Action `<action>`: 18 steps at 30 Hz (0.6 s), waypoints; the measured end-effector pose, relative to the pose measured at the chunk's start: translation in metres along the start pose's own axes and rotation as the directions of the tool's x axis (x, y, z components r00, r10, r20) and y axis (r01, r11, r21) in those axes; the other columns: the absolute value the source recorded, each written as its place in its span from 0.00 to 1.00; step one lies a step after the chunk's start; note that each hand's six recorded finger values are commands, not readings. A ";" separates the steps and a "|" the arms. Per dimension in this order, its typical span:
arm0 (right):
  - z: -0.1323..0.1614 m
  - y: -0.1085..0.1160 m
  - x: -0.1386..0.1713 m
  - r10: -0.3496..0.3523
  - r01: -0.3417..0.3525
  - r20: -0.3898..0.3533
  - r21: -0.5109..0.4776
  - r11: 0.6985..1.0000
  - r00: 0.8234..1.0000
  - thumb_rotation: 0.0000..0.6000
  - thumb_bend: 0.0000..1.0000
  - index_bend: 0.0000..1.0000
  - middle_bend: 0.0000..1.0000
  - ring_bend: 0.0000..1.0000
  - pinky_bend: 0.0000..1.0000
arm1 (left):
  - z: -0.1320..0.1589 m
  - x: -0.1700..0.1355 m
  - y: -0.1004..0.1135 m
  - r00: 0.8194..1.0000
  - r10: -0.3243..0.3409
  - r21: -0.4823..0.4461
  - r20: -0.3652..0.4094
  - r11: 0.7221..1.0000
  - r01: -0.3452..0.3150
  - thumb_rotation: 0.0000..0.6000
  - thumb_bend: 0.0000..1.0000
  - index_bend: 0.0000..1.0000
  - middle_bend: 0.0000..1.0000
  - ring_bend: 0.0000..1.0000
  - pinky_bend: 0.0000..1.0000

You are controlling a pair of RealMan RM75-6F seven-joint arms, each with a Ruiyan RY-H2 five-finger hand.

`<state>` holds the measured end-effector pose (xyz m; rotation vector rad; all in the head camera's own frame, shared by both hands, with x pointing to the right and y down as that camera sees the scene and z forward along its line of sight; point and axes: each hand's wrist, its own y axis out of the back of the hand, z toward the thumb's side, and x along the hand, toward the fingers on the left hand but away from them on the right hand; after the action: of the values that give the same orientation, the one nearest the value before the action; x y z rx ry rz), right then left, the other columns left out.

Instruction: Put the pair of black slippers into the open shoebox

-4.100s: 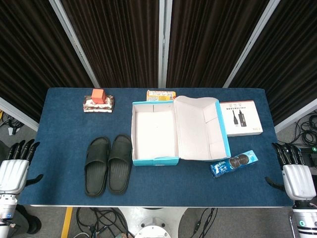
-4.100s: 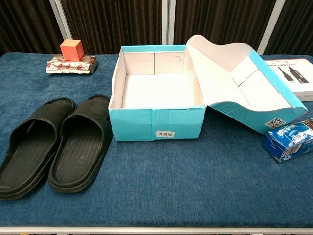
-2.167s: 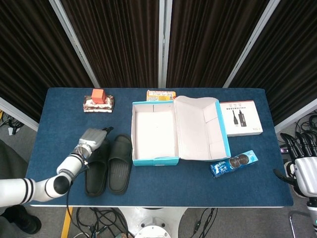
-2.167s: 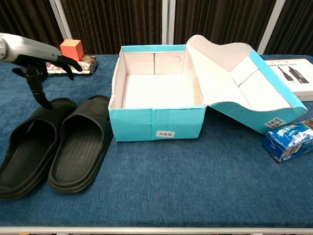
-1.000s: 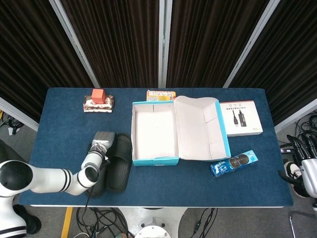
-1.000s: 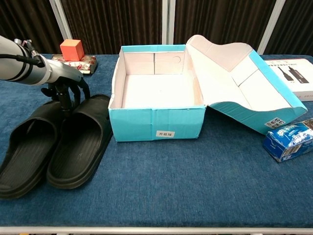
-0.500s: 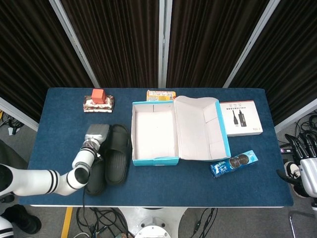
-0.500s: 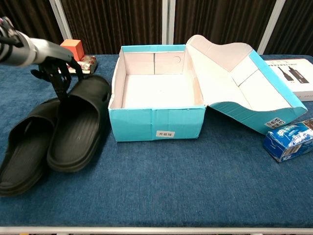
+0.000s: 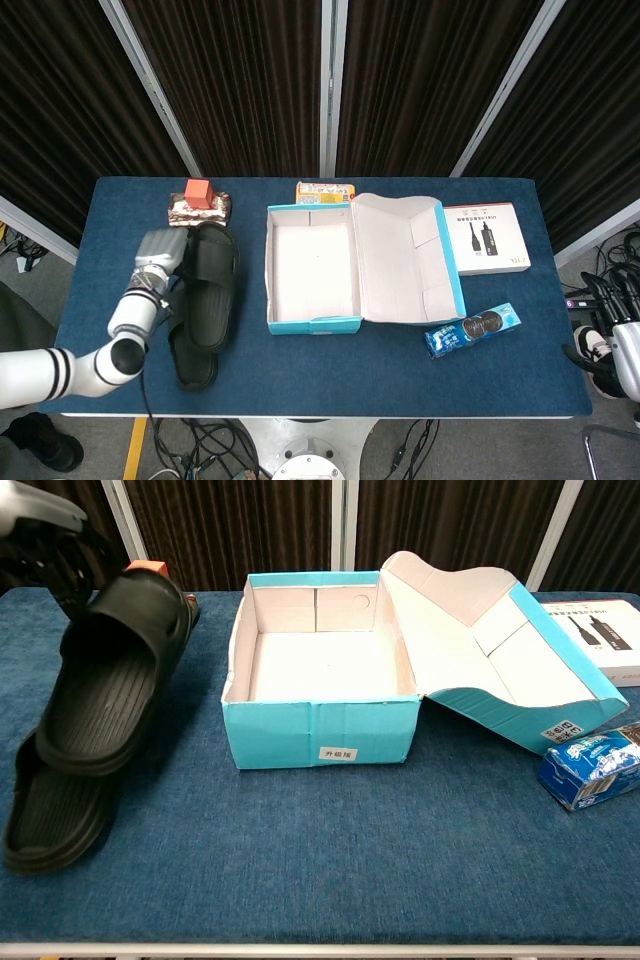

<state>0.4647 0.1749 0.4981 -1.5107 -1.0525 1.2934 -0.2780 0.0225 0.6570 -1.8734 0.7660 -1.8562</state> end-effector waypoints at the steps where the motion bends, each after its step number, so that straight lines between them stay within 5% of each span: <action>1: 0.001 0.000 0.000 0.001 -0.001 -0.003 -0.001 1.000 1.000 1.00 0.03 0.00 0.14 0.00 0.00 | -0.004 -0.001 0.005 1.000 0.004 -0.014 0.002 1.000 -0.004 1.00 0.00 0.50 0.61 0.77 0.92; 10: 0.003 0.003 -0.002 -0.012 0.013 -0.010 0.005 1.000 1.000 1.00 0.03 0.00 0.14 0.00 0.00 | -0.019 -0.008 0.045 0.995 0.083 -0.224 0.060 0.972 -0.068 1.00 0.00 0.51 0.62 0.72 0.88; 18: 0.007 0.004 -0.001 -0.009 0.009 -0.016 0.011 1.000 1.000 1.00 0.03 0.00 0.14 0.00 0.00 | 0.007 -0.011 0.045 0.963 0.100 -0.428 0.250 0.904 0.017 1.00 0.00 0.51 0.61 0.64 0.79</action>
<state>0.4574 0.1739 0.4939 -1.5041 -1.0399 1.2771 -0.2754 -0.0059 0.6202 -2.2909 1.1773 -1.4428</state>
